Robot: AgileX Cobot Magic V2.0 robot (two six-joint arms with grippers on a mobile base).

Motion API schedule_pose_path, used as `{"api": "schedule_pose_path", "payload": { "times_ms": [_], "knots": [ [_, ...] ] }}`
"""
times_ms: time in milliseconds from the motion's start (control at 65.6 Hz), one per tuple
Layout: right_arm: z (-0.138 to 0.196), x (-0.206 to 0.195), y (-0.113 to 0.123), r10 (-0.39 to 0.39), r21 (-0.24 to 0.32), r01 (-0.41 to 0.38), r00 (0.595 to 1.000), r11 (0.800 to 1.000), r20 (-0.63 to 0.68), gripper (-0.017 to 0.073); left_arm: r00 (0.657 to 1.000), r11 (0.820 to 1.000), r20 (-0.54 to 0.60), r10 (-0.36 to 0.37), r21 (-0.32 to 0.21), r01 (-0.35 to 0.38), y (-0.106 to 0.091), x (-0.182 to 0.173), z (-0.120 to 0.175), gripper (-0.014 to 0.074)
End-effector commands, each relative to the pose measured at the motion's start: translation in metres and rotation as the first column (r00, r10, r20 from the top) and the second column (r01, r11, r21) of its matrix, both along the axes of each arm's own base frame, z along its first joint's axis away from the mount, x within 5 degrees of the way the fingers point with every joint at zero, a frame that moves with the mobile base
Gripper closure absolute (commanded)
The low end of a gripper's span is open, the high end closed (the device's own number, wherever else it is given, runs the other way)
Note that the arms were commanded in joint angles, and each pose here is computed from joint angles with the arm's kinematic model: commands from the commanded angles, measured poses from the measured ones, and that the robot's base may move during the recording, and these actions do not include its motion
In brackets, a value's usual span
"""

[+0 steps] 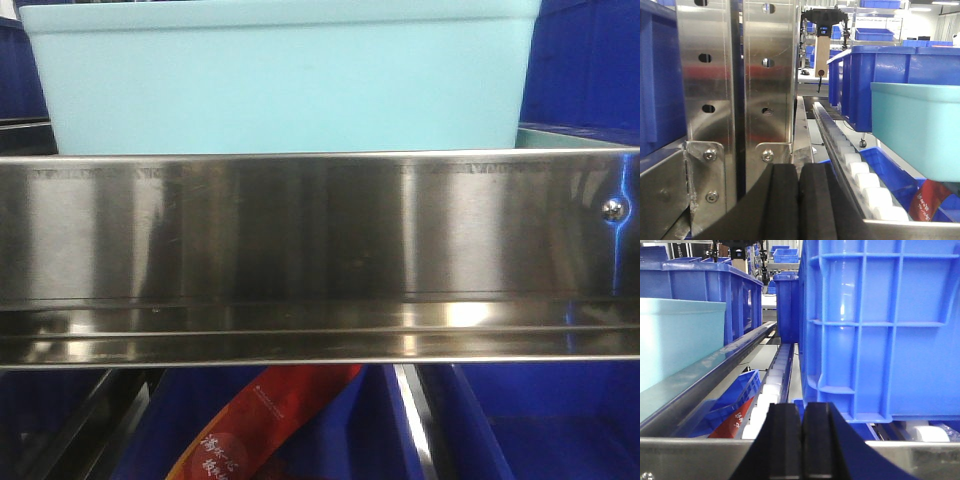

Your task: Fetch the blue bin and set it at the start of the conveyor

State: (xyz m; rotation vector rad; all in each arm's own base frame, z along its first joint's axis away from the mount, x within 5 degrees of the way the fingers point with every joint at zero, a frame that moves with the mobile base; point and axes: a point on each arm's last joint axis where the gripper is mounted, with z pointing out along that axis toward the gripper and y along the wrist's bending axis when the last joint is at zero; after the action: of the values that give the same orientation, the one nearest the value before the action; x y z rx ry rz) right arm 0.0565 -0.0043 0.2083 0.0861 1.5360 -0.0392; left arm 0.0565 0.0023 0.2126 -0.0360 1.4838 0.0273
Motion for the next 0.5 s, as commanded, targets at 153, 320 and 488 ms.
{"api": "schedule_pose_path", "payload": {
  "times_ms": [153, 320, 488],
  "knots": [
    [0.0105, -0.0013, -0.0013, -0.014, -0.015, 0.016, 0.993, 1.000, 0.116, 0.0721, 0.999, 1.000, 0.038, 0.003, -0.002, -0.003, 0.0002, -0.0008, 0.0040, 0.0704],
    [0.0120, -0.0015, -0.0015, -0.016, -0.016, 0.019, 0.991, 1.000, 0.132, 0.0721, 0.998, 1.000, 0.059, 0.004, -0.002, -0.004, 0.0004, -0.0010, 0.0059, 0.0704],
    [0.0124, -0.0017, -0.0019, -0.019, 0.028, 0.016, 0.990, 0.999, 0.141, 0.0721, 0.993, 1.000, 0.121, 0.009, 0.000, -0.009, 0.0008, -0.0020, 0.0114, 0.0704]
  ]
}}
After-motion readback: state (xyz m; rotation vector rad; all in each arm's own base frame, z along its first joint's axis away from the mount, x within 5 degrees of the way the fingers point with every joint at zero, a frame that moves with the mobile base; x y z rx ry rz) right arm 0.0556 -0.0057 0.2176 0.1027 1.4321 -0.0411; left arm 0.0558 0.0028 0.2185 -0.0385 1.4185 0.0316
